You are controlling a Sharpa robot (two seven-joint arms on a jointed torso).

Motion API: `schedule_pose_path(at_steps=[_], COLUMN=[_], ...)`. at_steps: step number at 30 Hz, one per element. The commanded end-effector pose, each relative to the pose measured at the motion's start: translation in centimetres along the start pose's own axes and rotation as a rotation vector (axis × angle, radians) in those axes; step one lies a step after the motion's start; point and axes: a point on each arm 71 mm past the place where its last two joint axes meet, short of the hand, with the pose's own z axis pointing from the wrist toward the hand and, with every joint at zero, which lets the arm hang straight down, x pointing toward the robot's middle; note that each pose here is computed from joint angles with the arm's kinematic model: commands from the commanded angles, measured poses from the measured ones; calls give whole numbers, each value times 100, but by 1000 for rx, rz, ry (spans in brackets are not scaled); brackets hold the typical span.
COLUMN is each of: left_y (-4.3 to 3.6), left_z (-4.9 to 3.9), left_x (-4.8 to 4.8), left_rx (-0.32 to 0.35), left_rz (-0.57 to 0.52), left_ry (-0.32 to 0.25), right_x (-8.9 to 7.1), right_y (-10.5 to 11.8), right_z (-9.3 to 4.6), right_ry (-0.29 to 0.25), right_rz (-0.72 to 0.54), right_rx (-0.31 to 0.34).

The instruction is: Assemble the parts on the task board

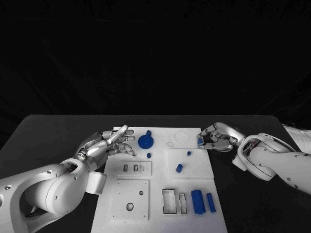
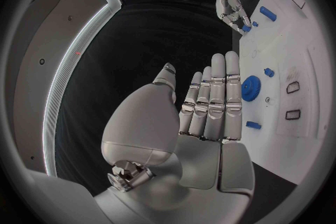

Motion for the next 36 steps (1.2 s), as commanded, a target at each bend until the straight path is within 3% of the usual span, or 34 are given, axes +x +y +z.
schedule_pose_path(at_steps=[1, 13, 25, 31, 36], left_y=[-6, -6, -6, -7, -3], left_z=[0, 0, 0, -1, 9], left_x=[24, 22, 21, 16, 6], left_rx=[5, 5, 5, 5, 6], left_rz=[-9, -9, -9, -9, -8], left_ry=[22, 22, 22, 20, 18], right_x=[19, 15, -34, -37, 2], right_y=[1, 17, 69, 244, 572], right_z=[3, 15, 30, 34, 56], right_ry=[17, 4, -66, -88, -87], right_rz=[-14, -18, -17, 6, 46], right_rx=[2, -4, -20, -40, -66])
